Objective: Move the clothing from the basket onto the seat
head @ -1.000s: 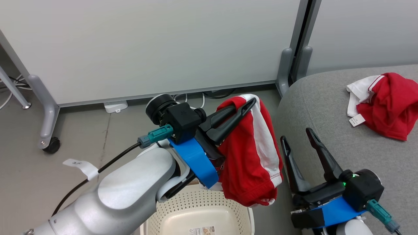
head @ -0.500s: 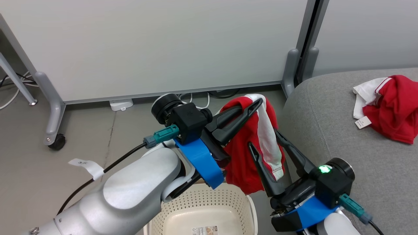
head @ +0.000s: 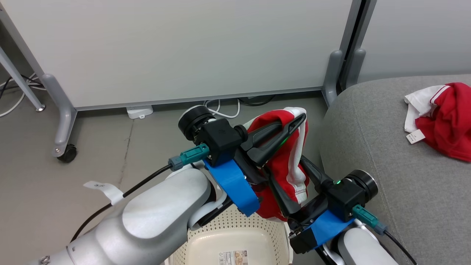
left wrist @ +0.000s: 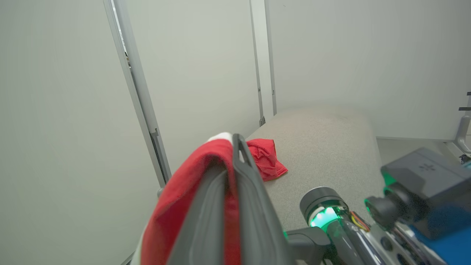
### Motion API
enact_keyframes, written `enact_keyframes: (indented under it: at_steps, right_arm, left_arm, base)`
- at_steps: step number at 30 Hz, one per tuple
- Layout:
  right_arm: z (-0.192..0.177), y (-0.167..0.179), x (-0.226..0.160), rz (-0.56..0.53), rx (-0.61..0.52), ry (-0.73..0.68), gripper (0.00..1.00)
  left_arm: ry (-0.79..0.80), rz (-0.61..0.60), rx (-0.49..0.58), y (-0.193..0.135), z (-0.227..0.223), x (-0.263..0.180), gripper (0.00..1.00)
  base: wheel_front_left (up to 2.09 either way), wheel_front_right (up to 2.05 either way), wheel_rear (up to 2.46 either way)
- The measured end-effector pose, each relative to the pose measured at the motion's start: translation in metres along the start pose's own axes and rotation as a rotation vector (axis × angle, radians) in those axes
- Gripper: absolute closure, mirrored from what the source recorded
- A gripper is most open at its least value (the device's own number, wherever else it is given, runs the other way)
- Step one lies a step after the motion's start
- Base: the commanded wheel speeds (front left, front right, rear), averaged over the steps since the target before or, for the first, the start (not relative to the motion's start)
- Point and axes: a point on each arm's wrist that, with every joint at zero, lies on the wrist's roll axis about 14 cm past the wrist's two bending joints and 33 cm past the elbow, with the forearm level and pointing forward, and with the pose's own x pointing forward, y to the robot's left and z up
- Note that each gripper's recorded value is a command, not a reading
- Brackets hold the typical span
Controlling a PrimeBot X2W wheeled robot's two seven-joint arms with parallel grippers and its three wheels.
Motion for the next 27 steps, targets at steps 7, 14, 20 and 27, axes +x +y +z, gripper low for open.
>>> enact_keyframes:
  at_steps: [7, 14, 20, 27]
  right_arm:
    - [-0.0118, -0.0008, 0.0073, -0.011, 0.013, 0.031, 1.00]
    - [-0.0117, -0.0003, 0.0084, -0.018, 0.021, 0.030, 1.00]
    - [-0.0077, -0.0033, 0.0066, -0.031, 0.021, 0.021, 1.00]
    - [-0.0038, -0.0038, 0.0050, -0.039, 0.033, 0.008, 1.00]
  left_arm:
    - [-0.003, -0.001, -0.011, -0.0013, -0.0015, 0.0005, 1.00]
    - [0.001, 0.002, -0.008, -0.0007, -0.0018, -0.0006, 1.00]
    - [0.004, -0.004, -0.002, -0.0031, -0.0016, -0.0003, 1.00]
    - [0.021, -0.004, -0.008, -0.0049, -0.0076, -0.0018, 0.97]
  base:
    - [0.00, 0.00, 0.00]
    - [0.00, 0.00, 0.00]
    - [0.00, 0.00, 0.00]
    - [0.00, 0.00, 0.00]
